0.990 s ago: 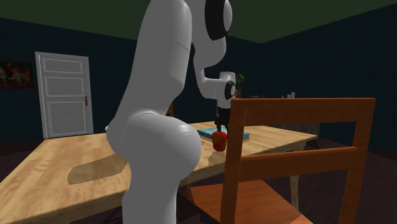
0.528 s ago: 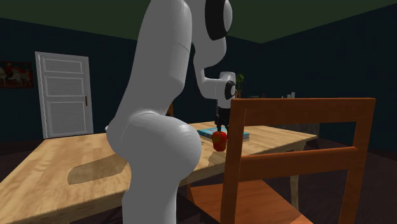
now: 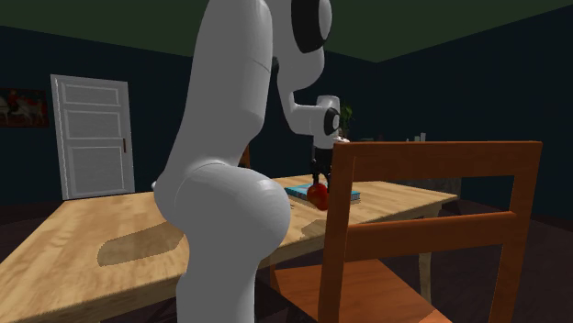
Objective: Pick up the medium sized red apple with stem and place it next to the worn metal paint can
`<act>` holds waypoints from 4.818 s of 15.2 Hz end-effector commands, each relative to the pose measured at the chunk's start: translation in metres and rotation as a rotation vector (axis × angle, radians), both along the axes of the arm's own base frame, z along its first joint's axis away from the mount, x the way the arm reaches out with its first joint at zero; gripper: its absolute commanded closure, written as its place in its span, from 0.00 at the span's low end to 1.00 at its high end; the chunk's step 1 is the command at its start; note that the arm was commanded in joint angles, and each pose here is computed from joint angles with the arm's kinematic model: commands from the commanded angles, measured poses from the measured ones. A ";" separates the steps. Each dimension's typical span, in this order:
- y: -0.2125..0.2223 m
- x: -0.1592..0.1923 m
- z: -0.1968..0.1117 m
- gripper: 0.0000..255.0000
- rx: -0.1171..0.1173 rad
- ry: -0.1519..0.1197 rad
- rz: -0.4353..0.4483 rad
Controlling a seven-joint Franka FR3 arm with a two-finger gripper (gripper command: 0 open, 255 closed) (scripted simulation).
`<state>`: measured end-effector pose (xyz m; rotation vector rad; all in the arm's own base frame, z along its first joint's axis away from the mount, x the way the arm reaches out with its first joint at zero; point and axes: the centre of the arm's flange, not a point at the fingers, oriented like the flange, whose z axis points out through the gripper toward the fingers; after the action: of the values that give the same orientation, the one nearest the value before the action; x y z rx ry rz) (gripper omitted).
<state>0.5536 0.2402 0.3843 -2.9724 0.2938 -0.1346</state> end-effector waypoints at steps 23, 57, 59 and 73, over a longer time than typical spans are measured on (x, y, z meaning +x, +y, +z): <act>-0.001 0.001 0.126 1.00 0.000 0.000 0.000; 0.133 -0.055 0.244 1.00 0.000 0.000 0.000; 0.158 -0.065 0.244 1.00 0.000 0.000 0.000; 0.313 -0.130 0.239 1.00 0.000 0.000 0.000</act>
<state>0.4256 0.5477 0.6259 -2.9730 0.2912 -0.1330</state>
